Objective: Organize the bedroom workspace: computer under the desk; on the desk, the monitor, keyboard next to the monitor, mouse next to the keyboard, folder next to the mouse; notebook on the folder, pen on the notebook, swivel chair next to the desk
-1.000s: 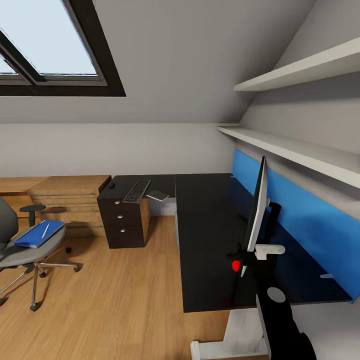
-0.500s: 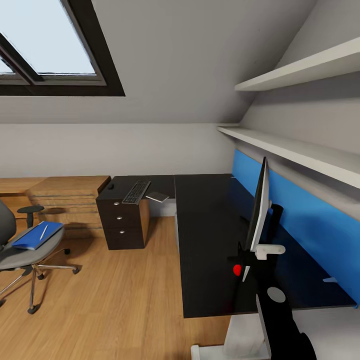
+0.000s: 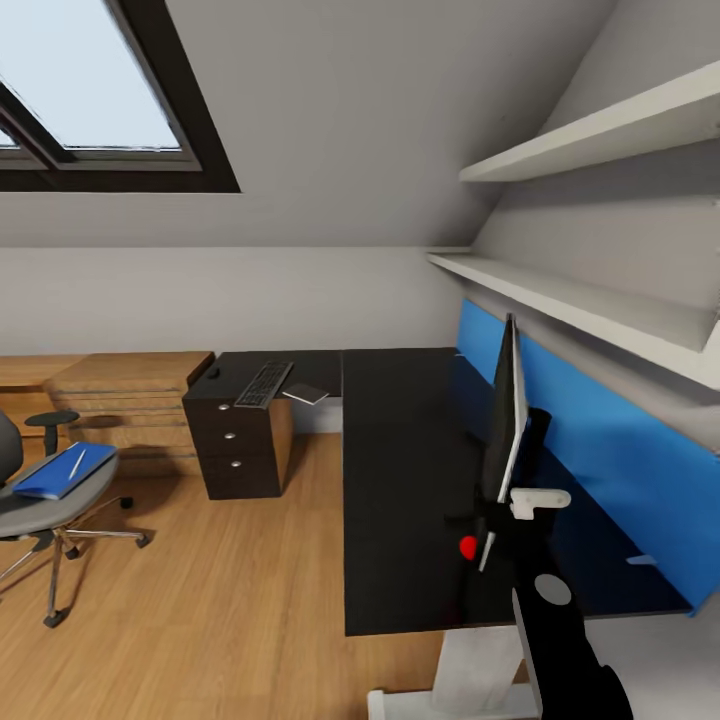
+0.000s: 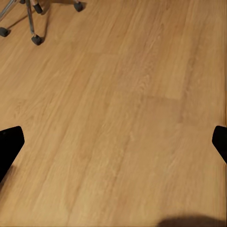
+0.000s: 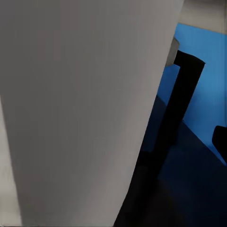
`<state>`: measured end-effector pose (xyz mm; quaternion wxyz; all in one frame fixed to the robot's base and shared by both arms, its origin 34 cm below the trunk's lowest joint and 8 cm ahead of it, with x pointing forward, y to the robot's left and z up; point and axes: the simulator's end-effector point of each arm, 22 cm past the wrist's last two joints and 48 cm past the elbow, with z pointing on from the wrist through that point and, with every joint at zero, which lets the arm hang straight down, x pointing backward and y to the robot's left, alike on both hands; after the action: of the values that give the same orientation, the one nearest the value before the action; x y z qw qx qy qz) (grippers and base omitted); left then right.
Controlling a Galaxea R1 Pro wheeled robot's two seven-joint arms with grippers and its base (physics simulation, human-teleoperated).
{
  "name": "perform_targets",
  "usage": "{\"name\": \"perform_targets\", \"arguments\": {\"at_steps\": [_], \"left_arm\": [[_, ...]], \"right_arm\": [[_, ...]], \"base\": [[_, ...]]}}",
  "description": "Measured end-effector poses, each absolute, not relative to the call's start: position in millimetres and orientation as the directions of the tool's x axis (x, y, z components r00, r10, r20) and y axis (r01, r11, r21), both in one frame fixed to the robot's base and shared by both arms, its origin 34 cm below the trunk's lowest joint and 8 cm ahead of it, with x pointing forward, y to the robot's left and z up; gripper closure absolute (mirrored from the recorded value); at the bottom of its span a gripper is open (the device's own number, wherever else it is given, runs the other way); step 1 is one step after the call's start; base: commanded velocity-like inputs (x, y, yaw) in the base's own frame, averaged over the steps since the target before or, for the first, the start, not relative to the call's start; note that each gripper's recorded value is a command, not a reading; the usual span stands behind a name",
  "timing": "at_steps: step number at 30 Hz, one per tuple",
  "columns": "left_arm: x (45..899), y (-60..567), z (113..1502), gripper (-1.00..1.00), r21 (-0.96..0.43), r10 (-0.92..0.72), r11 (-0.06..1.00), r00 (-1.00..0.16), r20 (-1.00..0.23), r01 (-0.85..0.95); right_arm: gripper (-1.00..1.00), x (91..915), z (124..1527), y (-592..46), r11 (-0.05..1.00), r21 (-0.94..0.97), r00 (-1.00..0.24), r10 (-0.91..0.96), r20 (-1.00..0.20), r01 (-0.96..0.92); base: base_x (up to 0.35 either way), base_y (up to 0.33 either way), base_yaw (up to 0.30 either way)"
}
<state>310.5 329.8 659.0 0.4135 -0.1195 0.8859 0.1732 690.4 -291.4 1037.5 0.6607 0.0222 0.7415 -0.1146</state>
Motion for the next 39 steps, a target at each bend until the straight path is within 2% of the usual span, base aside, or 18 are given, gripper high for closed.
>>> {"name": "perform_targets", "arguments": {"at_steps": [10, 24, 39], "left_arm": [[310.5, 330.6, 659.1, -1.00, 0.210, -0.068, 0.911, -0.629, -0.774, -0.356], [310.5, 331.0, 659.0, -1.00, 0.210, -0.067, 0.911, -0.630, -0.774, -0.356], [310.6, 330.9, 659.2, -1.00, 0.210, -0.067, 0.911, -0.629, -0.774, -0.355]], "right_arm": [[-1.00, 690.6, 1037.8, -291.0, 0.973, -0.140, -0.124, -0.118, -0.985, 0.183], [-1.00, 690.8, 1037.5, -291.2, 0.973, -0.140, -0.125, -0.118, -0.985, 0.184], [-1.00, 690.5, 1038.1, -291.5, 0.973, -0.141, -0.124, -0.119, -0.985, 0.184]], "base": [[-0.024, -0.133, 0.000], [-0.174, -0.177, 0.000], [-0.039, -0.032, 0.000]]}}
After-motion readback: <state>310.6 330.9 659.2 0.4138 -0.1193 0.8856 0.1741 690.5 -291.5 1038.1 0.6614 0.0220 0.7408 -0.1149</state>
